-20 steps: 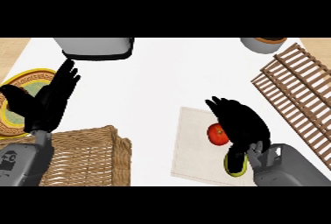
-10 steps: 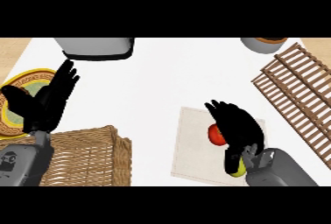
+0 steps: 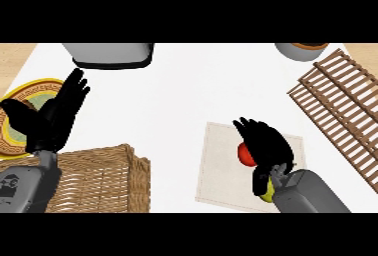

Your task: Pick the tomato from the placemat and place it in the tiered shelf

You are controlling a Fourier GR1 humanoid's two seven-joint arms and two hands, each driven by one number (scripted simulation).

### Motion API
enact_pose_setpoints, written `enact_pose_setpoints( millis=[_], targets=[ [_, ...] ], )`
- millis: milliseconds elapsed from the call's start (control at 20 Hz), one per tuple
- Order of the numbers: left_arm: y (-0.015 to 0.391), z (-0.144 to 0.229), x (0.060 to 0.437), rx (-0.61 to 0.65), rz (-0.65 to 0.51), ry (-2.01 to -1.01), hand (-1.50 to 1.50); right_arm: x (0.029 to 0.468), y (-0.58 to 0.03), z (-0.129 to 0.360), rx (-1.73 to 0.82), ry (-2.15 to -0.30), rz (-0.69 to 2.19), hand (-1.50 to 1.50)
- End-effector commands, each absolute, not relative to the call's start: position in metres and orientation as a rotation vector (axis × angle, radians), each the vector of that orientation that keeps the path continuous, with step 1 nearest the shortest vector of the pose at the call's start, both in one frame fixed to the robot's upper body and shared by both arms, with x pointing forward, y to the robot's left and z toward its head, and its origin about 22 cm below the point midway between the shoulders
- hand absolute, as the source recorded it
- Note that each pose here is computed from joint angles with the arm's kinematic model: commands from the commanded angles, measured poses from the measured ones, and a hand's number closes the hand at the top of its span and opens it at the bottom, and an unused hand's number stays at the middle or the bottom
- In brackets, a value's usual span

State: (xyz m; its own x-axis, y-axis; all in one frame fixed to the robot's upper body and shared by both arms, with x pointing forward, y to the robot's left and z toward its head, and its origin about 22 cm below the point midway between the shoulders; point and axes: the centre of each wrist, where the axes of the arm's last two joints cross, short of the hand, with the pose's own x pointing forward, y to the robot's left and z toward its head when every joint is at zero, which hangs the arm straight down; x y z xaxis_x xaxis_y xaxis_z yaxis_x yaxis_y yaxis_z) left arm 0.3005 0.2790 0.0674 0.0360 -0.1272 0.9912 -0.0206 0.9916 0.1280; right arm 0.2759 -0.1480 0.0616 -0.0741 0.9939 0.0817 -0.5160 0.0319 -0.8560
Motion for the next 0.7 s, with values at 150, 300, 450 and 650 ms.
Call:
enact_pose_setpoints(
  millis=[150, 300, 450, 650],
  targets=[
    [0.268, 0.064, 0.292, 0.083, -0.046, -1.550, 0.00, 0.278, -0.148, 0.026, -0.692, -0.872, 1.438, -1.50],
    [0.270, 0.054, 0.304, 0.076, -0.052, -1.524, 0.00, 0.271, -0.150, 0.015, -0.678, -0.844, 1.458, -1.50],
    [0.264, 0.050, 0.290, 0.091, -0.044, -1.529, 0.00, 0.273, -0.149, 0.000, -0.647, -0.837, 1.469, 1.50],
    [0.268, 0.063, 0.313, 0.085, -0.042, -1.541, 0.00, 0.276, -0.159, -0.013, -0.703, -0.943, 1.552, 1.50]
  ],
)
